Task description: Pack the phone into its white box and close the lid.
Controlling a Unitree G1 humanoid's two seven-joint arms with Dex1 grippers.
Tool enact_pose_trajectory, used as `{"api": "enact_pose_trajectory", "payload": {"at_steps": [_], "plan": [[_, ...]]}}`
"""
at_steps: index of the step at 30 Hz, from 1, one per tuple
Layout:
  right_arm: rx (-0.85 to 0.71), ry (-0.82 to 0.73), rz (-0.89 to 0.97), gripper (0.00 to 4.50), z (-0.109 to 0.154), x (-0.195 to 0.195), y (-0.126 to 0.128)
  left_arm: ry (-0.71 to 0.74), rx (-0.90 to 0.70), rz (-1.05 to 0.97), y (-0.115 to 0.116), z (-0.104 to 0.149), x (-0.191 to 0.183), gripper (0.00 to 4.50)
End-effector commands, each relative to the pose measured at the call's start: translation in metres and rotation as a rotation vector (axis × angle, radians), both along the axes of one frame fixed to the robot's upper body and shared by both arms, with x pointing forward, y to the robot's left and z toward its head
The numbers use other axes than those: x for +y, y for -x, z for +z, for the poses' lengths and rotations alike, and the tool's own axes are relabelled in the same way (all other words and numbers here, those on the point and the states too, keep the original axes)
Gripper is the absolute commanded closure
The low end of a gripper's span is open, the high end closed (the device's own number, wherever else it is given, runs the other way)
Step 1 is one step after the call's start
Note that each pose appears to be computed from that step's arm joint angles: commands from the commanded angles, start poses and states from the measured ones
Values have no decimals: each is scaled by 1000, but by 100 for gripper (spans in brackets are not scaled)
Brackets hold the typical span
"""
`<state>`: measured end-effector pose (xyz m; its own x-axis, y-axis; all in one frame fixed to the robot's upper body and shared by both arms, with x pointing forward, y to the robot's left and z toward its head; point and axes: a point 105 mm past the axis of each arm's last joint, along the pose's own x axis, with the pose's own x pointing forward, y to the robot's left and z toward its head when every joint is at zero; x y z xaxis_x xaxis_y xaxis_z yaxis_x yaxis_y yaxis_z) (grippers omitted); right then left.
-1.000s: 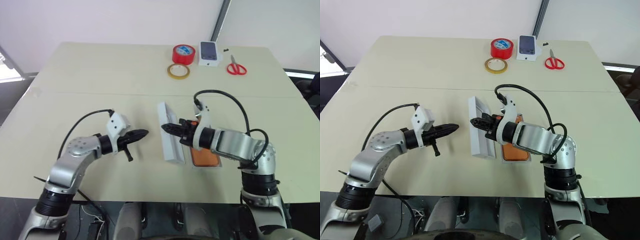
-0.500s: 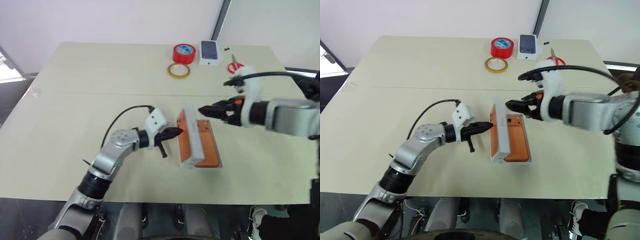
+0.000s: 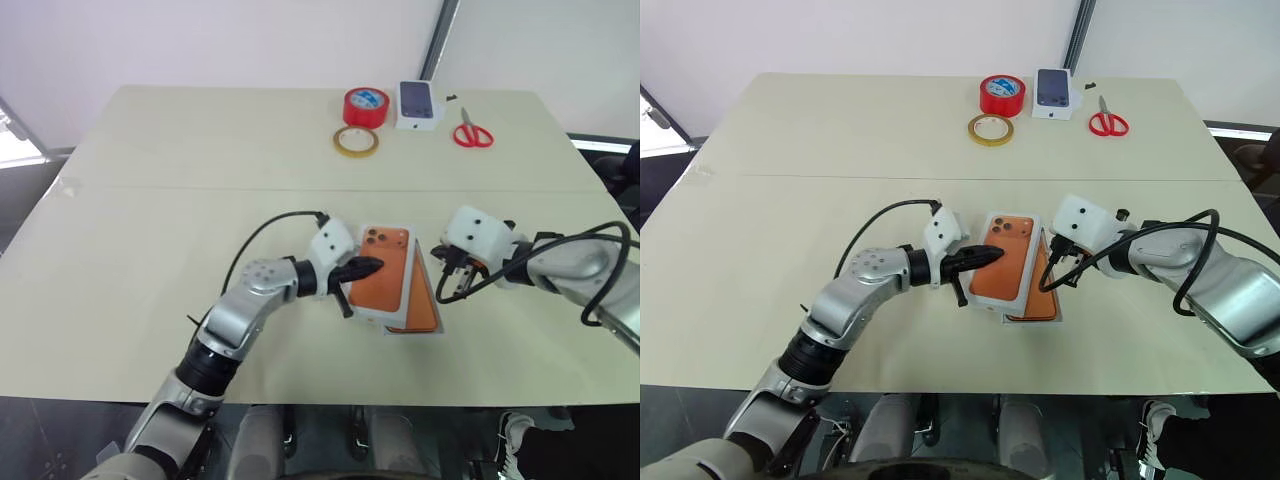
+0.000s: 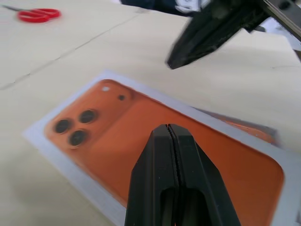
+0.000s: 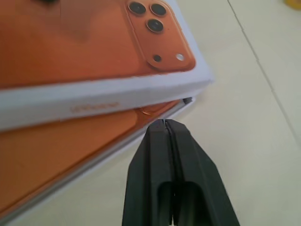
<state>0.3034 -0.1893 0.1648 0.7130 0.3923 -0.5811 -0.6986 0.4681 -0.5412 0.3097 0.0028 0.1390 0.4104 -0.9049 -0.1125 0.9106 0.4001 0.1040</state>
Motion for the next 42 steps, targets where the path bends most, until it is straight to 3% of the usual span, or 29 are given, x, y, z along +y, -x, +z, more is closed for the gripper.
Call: {"api": "enact_pose_trajectory", "payload": {"at_steps": [1,7,15,29,42], "plan": [[-31,33,28,446,4,0,-1,4,-36,113,-11,16,27,450],[-13,37,45,446,-6,4,-1,-172,14,232,-25,-5,60,450],[-6,25,72,446,-10,15,0,-261,94,74,-10,-31,32,450],[40,29,76,446,-5,4,13,-169,106,-156,23,-13,-19,450],[94,47,83,446,-16,-1,27,-193,99,-207,28,-14,-28,450]]}}
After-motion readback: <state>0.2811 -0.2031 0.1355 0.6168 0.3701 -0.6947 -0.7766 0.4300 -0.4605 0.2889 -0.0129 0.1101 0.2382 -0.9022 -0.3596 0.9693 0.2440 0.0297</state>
